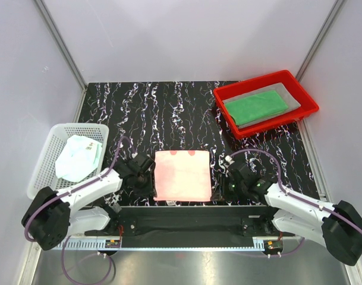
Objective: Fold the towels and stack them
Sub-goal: Fold the towel
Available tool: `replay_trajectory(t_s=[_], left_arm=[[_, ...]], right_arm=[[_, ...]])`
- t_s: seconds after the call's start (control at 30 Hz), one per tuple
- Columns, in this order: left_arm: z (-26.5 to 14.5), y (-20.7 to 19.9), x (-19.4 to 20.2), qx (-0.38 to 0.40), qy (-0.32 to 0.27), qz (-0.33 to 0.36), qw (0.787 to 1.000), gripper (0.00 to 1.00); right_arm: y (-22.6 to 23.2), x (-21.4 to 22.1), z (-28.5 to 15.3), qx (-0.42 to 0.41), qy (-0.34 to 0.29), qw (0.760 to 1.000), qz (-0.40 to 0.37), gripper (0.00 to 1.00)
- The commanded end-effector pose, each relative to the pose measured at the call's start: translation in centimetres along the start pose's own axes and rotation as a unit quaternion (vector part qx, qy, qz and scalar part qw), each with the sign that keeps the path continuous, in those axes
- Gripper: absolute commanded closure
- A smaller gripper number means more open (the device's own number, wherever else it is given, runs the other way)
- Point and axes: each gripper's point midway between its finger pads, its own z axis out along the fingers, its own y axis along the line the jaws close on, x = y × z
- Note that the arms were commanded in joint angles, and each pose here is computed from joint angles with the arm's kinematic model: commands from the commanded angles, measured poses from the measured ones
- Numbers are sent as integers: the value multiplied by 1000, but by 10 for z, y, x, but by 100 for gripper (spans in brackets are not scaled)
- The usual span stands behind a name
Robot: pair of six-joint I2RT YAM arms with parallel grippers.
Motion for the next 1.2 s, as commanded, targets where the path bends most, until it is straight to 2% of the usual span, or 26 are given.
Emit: replay_trajectory(t_s=[0.0, 0.03, 0.07, 0.13, 0.17, 0.2, 0.23, 0.27, 0.3, 0.33, 0.37, 0.4, 0.43, 0.47, 0.5, 0.57, 0.6, 0.7, 0.73, 0.93, 1.1, 1.17], left_arm=[[-37, -20, -34, 10, -67, 12, 998, 55], [-45, -15, -45, -11, -93, 26, 995, 52], [-65, -30, -67, 1, -127, 32, 991, 47], [-78, -39, -93, 2, -159, 82, 984, 43], [-83, -42, -105, 5, -166, 92, 982, 41], [-100, -47, -132, 16, -194, 87, 977, 41], [-106, -51, -149, 26, -211, 122, 969, 41], [-103, -59, -155, 51, -196, 139, 969, 41], [-115, -61, -177, 59, -218, 165, 960, 41], [-115, -64, -188, 70, -222, 175, 957, 42], [-117, -69, -196, 86, -217, 186, 954, 43], [-104, -60, -209, 79, -204, 183, 959, 44], [-104, -65, -218, 90, -207, 213, 951, 44], [-99, -65, -222, 87, -197, 219, 952, 45], [-80, -63, -226, 82, -173, 223, 956, 46], [-68, -73, -228, 109, -156, 239, 952, 48], [-54, -71, -230, 106, -140, 248, 953, 48], [-40, -63, -235, 87, -113, 271, 952, 50], [-28, -52, -234, 62, -92, 264, 958, 50], [3, -37, -237, 48, -47, 273, 960, 50], [20, -31, -237, 56, -20, 267, 962, 57], [25, -27, -236, 51, -16, 268, 962, 58]], right_arm=[[7, -14, -12, 22, -19, 1000, -2, 66], [9, -24, -17, 35, -34, 999, -4, 63], [12, -30, -20, 38, -43, 998, -15, 61], [29, -53, -27, 39, -65, 996, -44, 59], [34, -63, -30, 43, -71, 993, -84, 60], [32, -73, -26, 62, -65, 991, -97, 59], [55, -98, -36, 49, -84, 988, -121, 59], [61, -111, -37, 48, -84, 981, -171, 59], [71, -139, -36, 42, -96, 977, -187, 59], [81, -144, -32, 14, -80, 974, -210, 58], [81, -155, -28, 6, -70, 964, -257, 57], [83, -167, -17, 3, -39, 963, -268, 57], [84, -170, -13, -10, -12, 960, -280, 56], [81, -178, -7, -11, 6, 949, -315, 54], [84, -184, 5, -23, 39, 947, -319, 52], [68, -194, 23, -24, 75, 940, -333, 46], [70, -203, 20, -26, 82, 938, -335, 43], [53, -214, 28, -49, 115, 937, -325, 32], [49, -215, 29, -57, 122, 936, -326, 32], [4, -229, 53, -27, 154, 926, -344, 35], [-10, -222, 63, -44, 189, 920, -339, 39], [-13, -223, 64, -48, 190, 919, -342, 44]])
